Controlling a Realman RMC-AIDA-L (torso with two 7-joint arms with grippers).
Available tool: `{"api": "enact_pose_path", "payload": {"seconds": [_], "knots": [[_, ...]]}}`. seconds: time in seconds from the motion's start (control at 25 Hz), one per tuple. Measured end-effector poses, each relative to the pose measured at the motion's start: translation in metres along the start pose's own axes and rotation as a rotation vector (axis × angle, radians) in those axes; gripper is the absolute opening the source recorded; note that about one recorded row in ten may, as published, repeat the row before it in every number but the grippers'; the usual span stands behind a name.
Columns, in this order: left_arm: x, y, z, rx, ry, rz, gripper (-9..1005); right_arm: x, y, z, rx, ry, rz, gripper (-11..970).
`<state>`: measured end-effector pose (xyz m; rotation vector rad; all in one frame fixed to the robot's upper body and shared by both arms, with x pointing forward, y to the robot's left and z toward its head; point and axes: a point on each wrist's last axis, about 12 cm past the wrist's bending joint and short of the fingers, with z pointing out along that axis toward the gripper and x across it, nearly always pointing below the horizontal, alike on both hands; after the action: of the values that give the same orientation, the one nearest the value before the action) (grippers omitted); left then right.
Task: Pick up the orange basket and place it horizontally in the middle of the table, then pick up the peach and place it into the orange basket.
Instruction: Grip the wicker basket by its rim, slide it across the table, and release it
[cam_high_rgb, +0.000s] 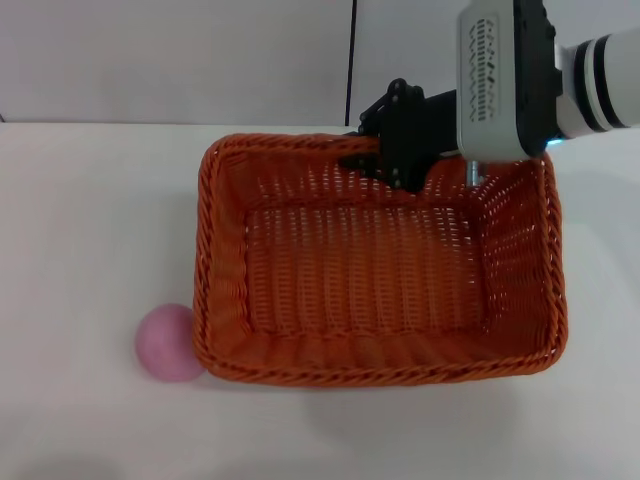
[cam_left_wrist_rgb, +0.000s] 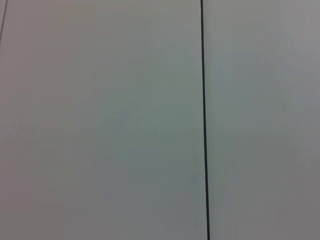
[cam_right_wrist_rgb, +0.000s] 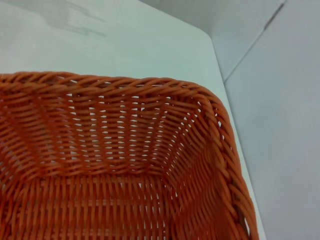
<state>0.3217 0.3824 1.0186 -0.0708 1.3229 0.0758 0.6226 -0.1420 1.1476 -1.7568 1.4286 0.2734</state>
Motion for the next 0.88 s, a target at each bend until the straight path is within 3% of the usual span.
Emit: {"api": "enact_pose_path", "payload": {"seconds": [0.28, 0.52, 0.72, 0.88], "knots": [[0.002, 0.000, 0.005, 0.004, 0.008, -0.001, 452, 0.000, 0.013, 0.013, 0.009, 0.014, -0.066, 199], [0.005, 0.001, 0.005, -0.003, 0.033, -0.002, 448, 0.002, 0.012, 0.012, 0.045, 0.026, -0.068, 254], [0.006, 0.000, 0.007, 0.004, 0.038, -0.004, 446, 0.002, 0.012, 0.003, 0.102, 0.000, -0.056, 468], [0.007, -0.003, 0.011, 0.028, 0.039, -0.010, 443, -0.004, 0.015, -0.013, 0.191, -0.109, -0.010, 467]]}}
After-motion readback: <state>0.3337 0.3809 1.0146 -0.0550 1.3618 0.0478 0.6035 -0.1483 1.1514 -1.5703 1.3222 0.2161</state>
